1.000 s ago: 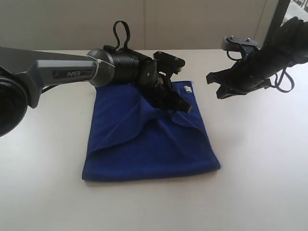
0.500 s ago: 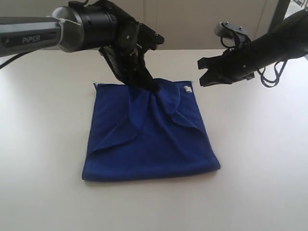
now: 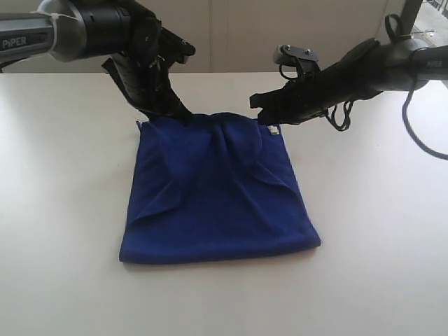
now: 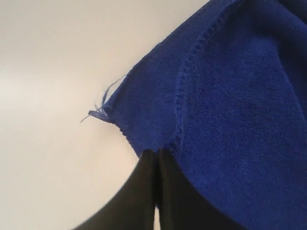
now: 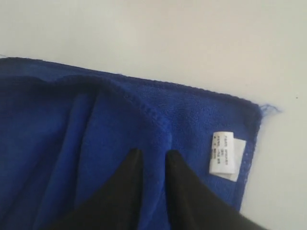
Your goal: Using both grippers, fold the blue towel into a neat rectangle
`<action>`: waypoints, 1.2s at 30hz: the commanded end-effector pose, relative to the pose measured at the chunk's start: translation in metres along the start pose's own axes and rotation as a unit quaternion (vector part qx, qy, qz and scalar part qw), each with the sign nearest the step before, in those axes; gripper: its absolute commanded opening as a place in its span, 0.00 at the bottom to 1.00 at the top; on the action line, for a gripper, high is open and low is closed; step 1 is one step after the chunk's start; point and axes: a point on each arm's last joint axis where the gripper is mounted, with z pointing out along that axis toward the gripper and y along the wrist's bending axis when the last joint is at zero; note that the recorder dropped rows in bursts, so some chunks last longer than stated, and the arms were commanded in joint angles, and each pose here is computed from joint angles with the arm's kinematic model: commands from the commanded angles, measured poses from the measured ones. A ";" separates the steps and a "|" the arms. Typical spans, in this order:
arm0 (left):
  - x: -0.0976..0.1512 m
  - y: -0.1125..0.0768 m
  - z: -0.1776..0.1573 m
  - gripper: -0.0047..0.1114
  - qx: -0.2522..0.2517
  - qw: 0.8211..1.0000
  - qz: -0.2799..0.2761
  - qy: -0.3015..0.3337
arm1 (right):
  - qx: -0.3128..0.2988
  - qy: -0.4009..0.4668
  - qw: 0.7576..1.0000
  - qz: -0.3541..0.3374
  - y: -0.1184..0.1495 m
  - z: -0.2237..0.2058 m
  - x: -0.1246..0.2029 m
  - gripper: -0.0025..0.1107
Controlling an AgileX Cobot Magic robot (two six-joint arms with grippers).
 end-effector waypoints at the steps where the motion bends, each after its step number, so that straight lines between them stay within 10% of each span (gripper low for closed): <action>1: 0.002 0.009 -0.003 0.04 -0.006 1.000 -0.002 0.005 | 0.001 -0.009 1.000 0.009 -0.002 0.012 -0.001 0.21; 36: 0.020 0.027 0.018 0.04 -0.052 0.996 0.027 0.064 | -0.037 0.009 0.999 0.036 0.015 0.029 0.008 0.39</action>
